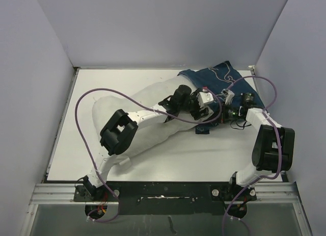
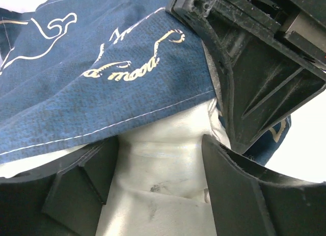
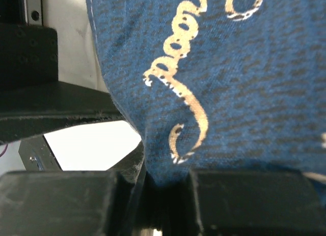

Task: Put the pillow into the pillowcase
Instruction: Stuff the pillow into the pillowcase.

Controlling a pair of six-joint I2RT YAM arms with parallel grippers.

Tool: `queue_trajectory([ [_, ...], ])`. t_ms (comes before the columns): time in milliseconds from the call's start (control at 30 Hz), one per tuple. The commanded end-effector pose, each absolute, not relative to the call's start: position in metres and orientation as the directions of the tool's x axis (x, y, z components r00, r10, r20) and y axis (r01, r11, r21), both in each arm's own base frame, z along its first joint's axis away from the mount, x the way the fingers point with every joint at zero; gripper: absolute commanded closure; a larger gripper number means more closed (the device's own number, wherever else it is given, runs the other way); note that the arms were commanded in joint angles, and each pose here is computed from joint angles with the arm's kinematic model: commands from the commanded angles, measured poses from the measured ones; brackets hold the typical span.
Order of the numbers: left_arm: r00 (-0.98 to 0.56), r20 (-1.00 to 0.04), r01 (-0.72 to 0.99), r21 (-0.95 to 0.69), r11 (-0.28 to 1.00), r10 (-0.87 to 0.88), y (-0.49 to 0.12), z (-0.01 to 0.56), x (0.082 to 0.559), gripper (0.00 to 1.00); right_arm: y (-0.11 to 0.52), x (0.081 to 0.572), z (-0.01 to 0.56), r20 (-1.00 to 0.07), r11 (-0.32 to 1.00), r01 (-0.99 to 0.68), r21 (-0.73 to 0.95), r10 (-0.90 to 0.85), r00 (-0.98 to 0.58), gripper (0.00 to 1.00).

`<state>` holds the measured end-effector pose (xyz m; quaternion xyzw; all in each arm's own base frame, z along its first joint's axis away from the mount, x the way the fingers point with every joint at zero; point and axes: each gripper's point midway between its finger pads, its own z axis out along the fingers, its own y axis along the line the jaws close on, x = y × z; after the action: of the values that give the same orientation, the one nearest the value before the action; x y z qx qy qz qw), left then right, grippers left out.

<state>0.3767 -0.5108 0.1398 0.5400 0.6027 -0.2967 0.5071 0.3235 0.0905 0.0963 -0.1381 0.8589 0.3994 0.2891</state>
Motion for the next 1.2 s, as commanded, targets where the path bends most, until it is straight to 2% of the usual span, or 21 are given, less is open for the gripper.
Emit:
queue_trajectory([
  [0,0.084,-0.939,0.946,0.181,0.269,0.334,-0.512,0.128,0.381,0.33,0.095,0.325,0.127,-0.668,0.602,-0.538,0.590,-0.010,-0.744,0.99],
  [67,0.083,-0.940,0.948,0.177,0.265,0.331,-0.515,0.125,0.384,0.35,0.098,0.324,0.130,-0.672,0.586,-0.550,0.595,-0.013,-0.741,0.99],
  [100,0.072,-0.939,0.950,0.167,0.264,0.335,-0.519,0.118,0.385,0.39,0.100,0.323,0.132,-0.672,0.576,-0.555,0.600,-0.014,-0.740,1.00],
  [133,0.058,-0.940,0.951,0.154,0.267,0.335,-0.522,0.114,0.388,0.50,0.102,0.322,0.134,-0.674,0.565,-0.563,0.603,-0.016,-0.739,1.00],
  [200,-0.016,-0.951,0.942,0.089,0.324,0.308,-0.531,0.115,0.403,0.89,0.108,0.317,0.138,-0.678,0.538,-0.584,0.608,-0.032,-0.735,1.00],
  [233,-0.079,-0.957,0.931,0.029,0.364,0.279,-0.533,0.119,0.413,1.00,0.111,0.315,0.140,-0.680,0.525,-0.595,0.609,-0.042,-0.732,1.00],
  [367,-0.354,-0.932,0.775,-0.244,0.582,0.080,-0.536,0.152,0.462,1.00,0.117,0.300,0.145,-0.673,0.495,-0.609,0.620,-0.063,-0.737,1.00],
  [467,-0.491,-0.867,0.533,-0.376,0.757,-0.085,-0.517,0.157,0.500,1.00,0.122,0.288,0.145,-0.663,0.481,-0.610,0.630,-0.077,-0.745,1.00],
  [567,-0.573,-0.786,0.309,-0.471,0.827,-0.234,-0.499,0.141,0.520,1.00,0.133,0.273,0.143,-0.655,0.456,-0.630,0.629,-0.125,-0.745,1.00],
  [667,-0.611,-0.686,0.100,-0.563,0.821,-0.396,-0.482,0.115,0.531,1.00,0.150,0.258,0.147,-0.637,0.399,-0.640,0.657,-0.160,-0.754,1.00],
  [767,-0.593,-0.634,0.059,-0.649,0.758,-0.496,-0.485,0.120,0.537,1.00,0.157,0.255,0.145,-0.619,0.382,-0.630,0.676,-0.171,-0.767,1.00],
  [867,-0.575,-0.562,0.098,-0.769,0.632,-0.595,-0.499,0.150,0.538,1.00,0.158,0.260,0.134,-0.561,0.372,-0.577,0.727,-0.162,-0.812,1.00],
  [1000,-0.488,-0.442,0.258,-0.897,0.360,-0.752,-0.502,0.251,0.540,1.00,0.158,0.271,0.126,-0.494,0.334,-0.515,0.790,-0.152,-0.856,1.00],
  [1067,-0.465,-0.404,0.338,-0.903,0.264,-0.788,-0.500,0.295,0.540,1.00,0.160,0.279,0.132,-0.510,0.312,-0.535,0.785,-0.165,-0.844,1.00],
  [1167,-0.462,-0.342,0.366,-0.914,0.175,-0.818,-0.495,0.334,0.541,1.00,0.168,0.293,0.158,-0.621,0.274,-0.662,0.697,-0.230,-0.749,1.00],
])
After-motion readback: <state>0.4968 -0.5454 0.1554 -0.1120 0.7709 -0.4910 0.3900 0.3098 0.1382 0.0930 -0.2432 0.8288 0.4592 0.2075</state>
